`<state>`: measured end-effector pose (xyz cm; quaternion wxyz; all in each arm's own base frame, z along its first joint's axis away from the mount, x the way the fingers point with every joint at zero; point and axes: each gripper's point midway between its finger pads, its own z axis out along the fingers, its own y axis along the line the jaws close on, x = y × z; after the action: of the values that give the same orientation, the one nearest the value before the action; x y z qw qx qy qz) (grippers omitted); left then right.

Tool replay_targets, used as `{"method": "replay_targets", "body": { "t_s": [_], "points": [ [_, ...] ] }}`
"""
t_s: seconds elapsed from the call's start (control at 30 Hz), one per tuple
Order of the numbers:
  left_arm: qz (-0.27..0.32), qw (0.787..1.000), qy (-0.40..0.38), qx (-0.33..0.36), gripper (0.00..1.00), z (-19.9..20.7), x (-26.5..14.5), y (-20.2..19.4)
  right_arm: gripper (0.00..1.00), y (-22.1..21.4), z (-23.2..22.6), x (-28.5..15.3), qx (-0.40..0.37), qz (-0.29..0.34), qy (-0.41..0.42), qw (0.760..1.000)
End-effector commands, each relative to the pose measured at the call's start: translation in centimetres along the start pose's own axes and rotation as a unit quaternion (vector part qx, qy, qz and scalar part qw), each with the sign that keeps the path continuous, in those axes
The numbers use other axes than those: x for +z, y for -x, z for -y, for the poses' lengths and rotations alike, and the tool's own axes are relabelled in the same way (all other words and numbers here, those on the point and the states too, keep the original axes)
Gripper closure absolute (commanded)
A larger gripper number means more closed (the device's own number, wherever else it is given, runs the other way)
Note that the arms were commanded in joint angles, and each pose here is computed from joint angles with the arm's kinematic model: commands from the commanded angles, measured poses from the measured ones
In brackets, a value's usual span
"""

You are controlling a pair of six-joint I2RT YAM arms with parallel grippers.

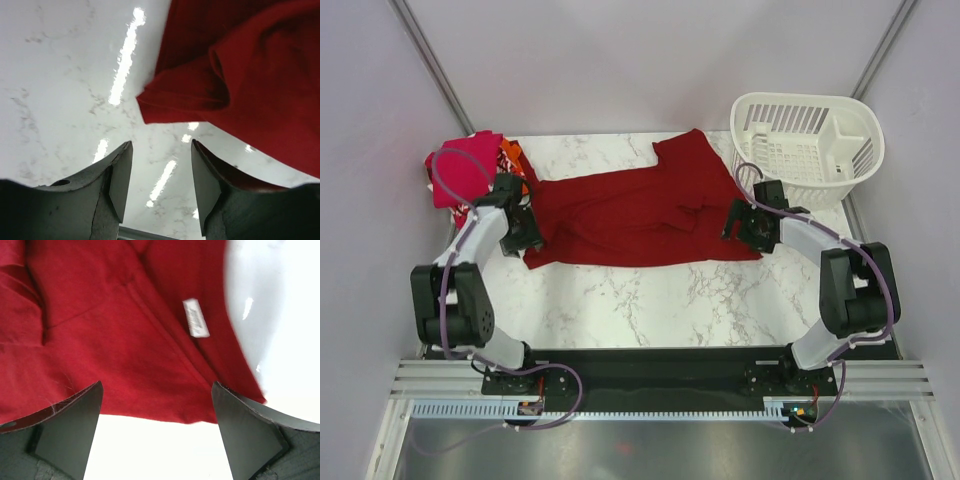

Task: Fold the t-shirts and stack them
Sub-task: Fold the tshirt

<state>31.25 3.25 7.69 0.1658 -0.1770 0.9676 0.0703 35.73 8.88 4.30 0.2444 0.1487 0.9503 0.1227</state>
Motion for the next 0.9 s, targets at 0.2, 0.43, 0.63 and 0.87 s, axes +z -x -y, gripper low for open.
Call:
{"method": "replay_targets", "body": {
  "t_s": [0.2, 0.43, 0.63, 0.87],
  "points": [
    [0.008, 0.980, -0.163, -0.114, 0.40, 4.8, -1.4, -4.5, 0.07, 1.4, 2.8, -1.0, 0.061, 0.051, -0.029, 0.996],
    [-0.002, 0.974, -0.188, -0.122, 0.41, 5.6, -0.8, -5.6, 0.37, 0.8, 2.9, 0.0, 0.058, 0.038, -0.022, 0.997],
    [0.004, 0.973, -0.196, -0.120, 0.41, 5.6, -1.2, -5.7, 0.53, -0.1, 3.2, 0.3, 0.057, 0.031, -0.022, 0.998],
    [0.027, 0.973, -0.193, -0.125, 0.41, 5.3, -1.9, -5.1, 1.00, -1.0, 3.6, -0.2, 0.068, 0.026, -0.014, 0.997]
  ]
}}
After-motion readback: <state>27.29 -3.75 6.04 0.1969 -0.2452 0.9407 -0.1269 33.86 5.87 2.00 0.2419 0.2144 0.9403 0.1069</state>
